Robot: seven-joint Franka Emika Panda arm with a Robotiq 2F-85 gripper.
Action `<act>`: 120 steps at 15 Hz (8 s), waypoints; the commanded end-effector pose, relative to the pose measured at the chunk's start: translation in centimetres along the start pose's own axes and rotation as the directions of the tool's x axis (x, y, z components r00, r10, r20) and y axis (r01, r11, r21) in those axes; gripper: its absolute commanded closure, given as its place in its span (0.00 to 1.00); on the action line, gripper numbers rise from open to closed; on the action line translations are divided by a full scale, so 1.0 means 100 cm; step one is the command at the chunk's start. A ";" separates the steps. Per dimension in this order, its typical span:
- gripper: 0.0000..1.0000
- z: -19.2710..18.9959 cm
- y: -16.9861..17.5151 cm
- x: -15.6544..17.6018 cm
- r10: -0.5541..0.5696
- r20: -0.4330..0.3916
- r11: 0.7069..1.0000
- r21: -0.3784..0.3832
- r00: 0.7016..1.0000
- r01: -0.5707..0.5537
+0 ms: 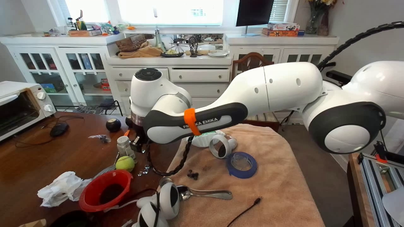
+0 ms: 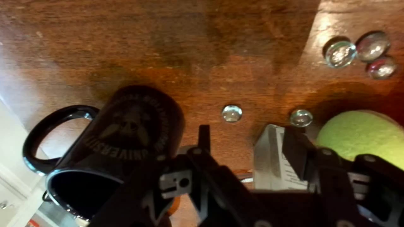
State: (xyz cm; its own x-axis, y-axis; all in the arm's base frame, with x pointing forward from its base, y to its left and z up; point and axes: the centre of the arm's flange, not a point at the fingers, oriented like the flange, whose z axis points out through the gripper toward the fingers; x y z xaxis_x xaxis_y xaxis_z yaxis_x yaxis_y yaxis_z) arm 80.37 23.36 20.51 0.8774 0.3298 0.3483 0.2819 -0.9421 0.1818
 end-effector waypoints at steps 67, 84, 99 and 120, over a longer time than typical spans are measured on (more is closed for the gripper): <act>0.45 0.059 -0.032 -0.014 0.079 -0.042 0.982 0.175 0.996 -0.070; 0.95 0.055 -0.032 -0.007 -0.005 -0.049 0.990 0.138 0.999 0.012; 0.95 -0.068 0.009 0.002 -0.003 -0.001 0.983 -0.185 1.000 0.003; 0.95 -0.011 0.073 -0.012 0.075 -0.207 0.951 -0.279 0.976 -0.132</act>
State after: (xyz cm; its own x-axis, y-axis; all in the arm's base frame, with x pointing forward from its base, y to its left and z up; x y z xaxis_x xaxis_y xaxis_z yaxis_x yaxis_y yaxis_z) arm 83.02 16.49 23.31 0.8223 0.2560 0.5082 0.0456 -0.9198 0.3896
